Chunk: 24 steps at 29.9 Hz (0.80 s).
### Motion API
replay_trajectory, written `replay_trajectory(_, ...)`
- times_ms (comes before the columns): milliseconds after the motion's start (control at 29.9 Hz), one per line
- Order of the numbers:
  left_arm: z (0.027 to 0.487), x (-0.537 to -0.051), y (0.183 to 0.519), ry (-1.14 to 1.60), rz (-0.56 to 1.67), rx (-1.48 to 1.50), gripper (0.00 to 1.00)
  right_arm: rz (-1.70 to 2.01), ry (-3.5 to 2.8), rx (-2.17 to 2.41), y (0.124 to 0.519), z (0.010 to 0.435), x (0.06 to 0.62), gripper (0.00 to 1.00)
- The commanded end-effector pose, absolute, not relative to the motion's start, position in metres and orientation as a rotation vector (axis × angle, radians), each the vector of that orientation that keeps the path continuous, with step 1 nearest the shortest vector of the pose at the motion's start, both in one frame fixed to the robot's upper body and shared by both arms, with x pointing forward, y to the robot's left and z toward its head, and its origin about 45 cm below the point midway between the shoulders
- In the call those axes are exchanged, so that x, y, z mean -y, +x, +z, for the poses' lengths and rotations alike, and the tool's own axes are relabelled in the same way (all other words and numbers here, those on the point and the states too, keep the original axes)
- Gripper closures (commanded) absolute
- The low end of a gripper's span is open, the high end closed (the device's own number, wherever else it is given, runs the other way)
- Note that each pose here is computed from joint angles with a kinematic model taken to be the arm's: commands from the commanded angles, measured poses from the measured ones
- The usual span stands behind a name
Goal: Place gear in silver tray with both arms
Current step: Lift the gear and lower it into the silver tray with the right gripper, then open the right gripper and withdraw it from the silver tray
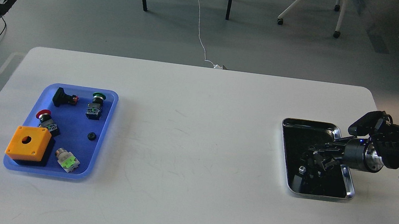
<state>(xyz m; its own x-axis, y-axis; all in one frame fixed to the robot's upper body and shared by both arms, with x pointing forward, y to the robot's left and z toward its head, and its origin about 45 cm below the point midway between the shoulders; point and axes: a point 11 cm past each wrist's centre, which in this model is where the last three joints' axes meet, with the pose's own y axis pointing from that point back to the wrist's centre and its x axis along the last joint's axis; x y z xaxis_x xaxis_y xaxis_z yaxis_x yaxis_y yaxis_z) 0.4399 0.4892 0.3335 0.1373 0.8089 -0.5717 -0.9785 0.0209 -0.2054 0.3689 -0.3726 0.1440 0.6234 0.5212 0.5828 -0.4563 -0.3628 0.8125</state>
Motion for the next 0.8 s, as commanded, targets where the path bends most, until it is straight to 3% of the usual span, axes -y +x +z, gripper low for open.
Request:
replay_trajectory(0, 0.334, -0.49, 0.44, -0.633, 1.426, -0.331, 0.02, 1.022, 1.655, -0.055, 0.369, 0.144, 0.371, 0.45)
replay_trajectory(267, 0.334, -0.49, 0.44, -0.635, 1.426, -0.33, 0.02, 1.045, 1.661, -0.031, 0.376, 0.154, 0.366, 0.27)
replay_trajectory(368, 0.334, -0.49, 0.44, -0.636, 1.427, -0.329, 0.02, 1.118, 1.661, 0.065, 0.4, 0.184, 0.355, 0.18)
replay_trajectory(468, 0.332, -0.49, 0.439, -0.628, 1.43, -0.33, 0.02, 1.168, 1.666, 0.217, 0.418, 0.218, 0.356, 0.03)
replay_trajectory(769, 0.331, -0.502, 0.432, -0.596, 1.456, -0.317, 0.02, 1.225, 1.817, 0.706, 0.459, 0.291, 0.334, 0.01)
